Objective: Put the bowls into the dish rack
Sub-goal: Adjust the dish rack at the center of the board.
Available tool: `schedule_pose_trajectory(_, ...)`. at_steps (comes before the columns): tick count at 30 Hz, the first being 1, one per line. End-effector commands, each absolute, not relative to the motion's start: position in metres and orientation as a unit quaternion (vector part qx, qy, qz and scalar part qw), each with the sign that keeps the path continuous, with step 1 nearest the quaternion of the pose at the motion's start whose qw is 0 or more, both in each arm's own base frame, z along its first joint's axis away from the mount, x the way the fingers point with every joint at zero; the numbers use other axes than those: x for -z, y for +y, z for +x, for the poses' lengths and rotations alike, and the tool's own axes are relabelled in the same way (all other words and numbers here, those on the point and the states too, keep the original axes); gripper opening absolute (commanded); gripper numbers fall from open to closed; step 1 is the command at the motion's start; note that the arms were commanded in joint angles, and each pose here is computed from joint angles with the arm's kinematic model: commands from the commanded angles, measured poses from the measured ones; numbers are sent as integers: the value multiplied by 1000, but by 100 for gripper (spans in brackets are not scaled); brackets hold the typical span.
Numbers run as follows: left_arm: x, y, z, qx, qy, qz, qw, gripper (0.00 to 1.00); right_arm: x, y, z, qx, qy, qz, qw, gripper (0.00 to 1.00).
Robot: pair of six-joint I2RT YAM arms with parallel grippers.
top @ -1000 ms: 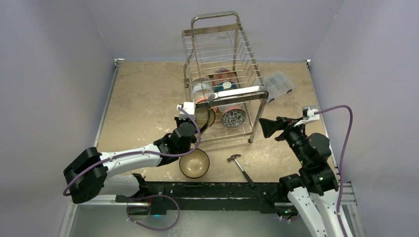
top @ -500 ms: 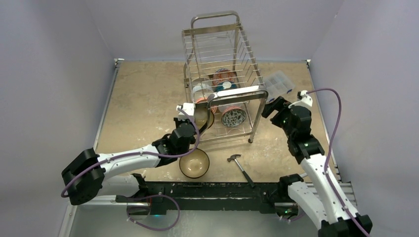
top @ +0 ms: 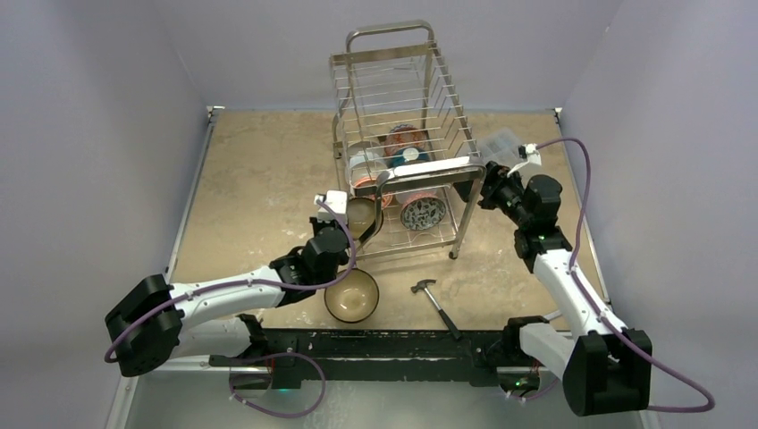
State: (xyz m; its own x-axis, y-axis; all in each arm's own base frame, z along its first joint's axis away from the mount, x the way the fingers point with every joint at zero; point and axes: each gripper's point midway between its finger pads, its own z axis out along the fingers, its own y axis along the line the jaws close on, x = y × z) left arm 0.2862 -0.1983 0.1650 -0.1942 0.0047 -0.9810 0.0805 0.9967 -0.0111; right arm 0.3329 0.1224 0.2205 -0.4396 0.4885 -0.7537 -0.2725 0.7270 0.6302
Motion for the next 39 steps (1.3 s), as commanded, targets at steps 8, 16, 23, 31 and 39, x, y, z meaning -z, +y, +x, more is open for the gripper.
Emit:
schedule_pose_trajectory(8, -194, -195, 288, 63, 743, -24, 666, 0, -260, 181, 239, -518, 662, -183, 510, 83)
schedule_pose_trajectory(16, -195, -197, 290, 65, 741, -26, 668, 0, -230, 168, 247, -460, 711, -157, 508, 87)
schedule_pose_trajectory(23, -200, -211, 294, 90, 738, -21, 668, 0, -221, 177, 273, -486, 701, -168, 494, 85)
schedule_pose_trajectory(31, -208, -218, 294, 114, 726, -17, 678, 0, -225, 202, 267, -534, 675, -209, 465, 84)
schedule_pose_trajectory(39, -220, -229, 287, 169, 698, 2, 696, 0, -231, 232, 261, -568, 655, -230, 442, 84)
